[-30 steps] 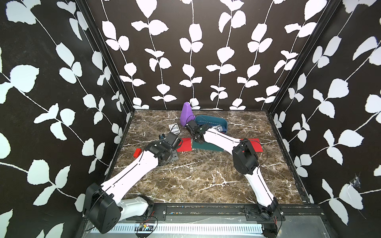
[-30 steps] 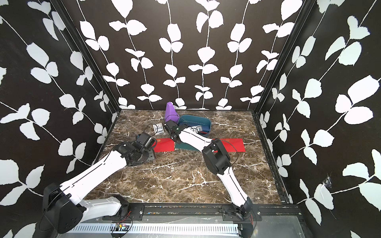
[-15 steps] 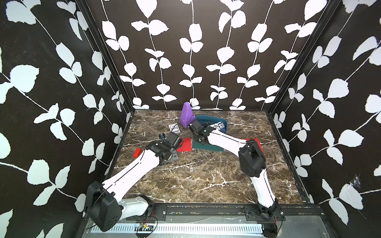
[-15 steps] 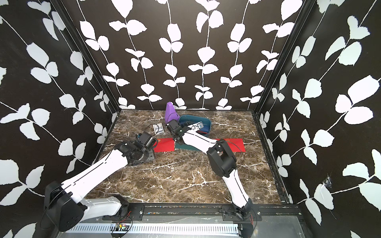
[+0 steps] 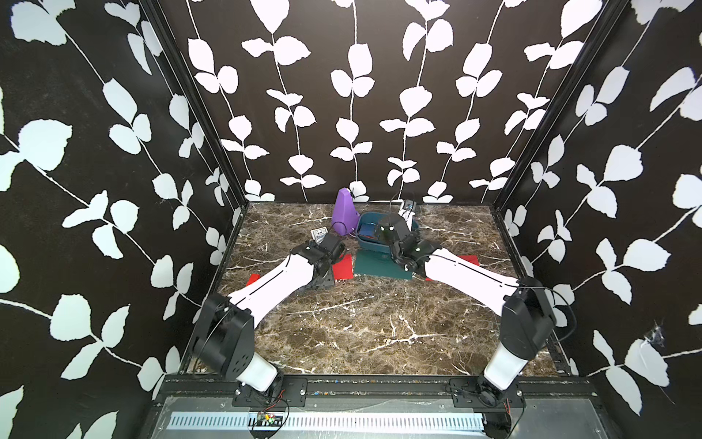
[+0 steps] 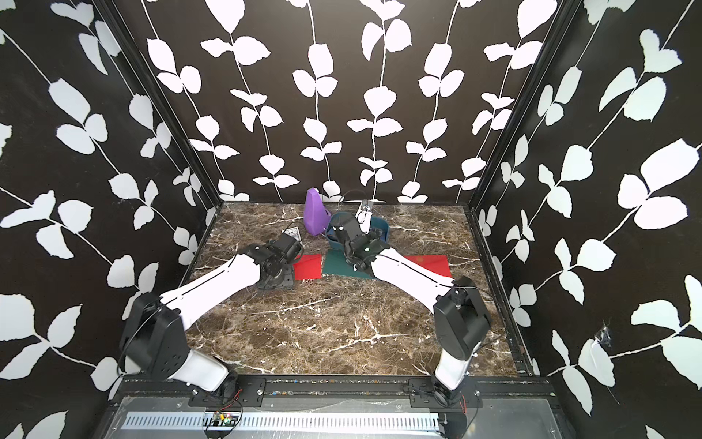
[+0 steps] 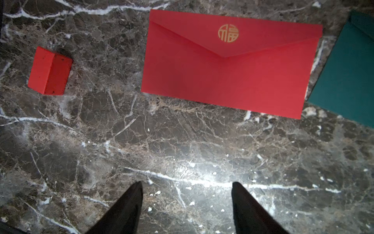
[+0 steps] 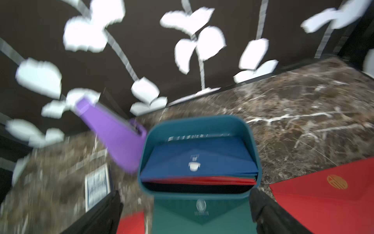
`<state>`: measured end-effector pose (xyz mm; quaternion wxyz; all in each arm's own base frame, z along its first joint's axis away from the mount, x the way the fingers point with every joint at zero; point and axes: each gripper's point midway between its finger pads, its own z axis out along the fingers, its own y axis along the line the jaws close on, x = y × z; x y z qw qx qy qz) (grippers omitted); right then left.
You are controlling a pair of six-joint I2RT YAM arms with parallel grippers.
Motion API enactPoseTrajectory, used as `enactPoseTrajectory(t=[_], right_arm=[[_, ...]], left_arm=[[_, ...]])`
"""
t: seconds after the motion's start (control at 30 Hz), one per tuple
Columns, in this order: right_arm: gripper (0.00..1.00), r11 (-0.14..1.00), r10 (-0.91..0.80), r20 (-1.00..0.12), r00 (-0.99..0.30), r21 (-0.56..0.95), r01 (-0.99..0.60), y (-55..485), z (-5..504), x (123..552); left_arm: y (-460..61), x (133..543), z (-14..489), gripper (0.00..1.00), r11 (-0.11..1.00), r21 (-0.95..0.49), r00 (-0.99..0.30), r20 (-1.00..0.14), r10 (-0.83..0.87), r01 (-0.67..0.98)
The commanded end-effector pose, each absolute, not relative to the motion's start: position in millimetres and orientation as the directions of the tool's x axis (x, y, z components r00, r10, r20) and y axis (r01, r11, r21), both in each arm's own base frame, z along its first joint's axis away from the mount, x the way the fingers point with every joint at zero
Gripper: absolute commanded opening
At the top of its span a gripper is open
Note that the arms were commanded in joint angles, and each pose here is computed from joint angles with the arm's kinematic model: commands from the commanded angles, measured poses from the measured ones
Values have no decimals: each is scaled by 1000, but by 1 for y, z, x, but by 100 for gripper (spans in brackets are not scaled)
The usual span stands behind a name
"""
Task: Put the sealed envelopes into the storage box
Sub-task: Place the envelope in the storage box, then move the envelope to the center of the board.
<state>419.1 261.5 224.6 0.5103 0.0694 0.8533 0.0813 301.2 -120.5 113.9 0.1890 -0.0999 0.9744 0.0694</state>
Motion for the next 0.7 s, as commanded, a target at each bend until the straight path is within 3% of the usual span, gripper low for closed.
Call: enactPoseTrajectory(t=[0.0,0.27,0.47,0.67], right_arm=[[99,971,18,-802,-597,157,-182,274,186,392],[95,917,-18,-709,-705,269,-294,282,149,347],[96,901,-125,-626,-769,253,-352,290,129,320],[96,902,-150,-586,-796,248,-353,288,121,313]], left_arm=[[-128,330,118,72,971,51,-888,-418,-191,-233],[-132,386,90,72,924,18,-842,-420,-339,-381],[-131,416,80,72,925,91,-843,-451,-293,-370],[-126,416,55,71,932,154,-892,-375,-252,-328]])
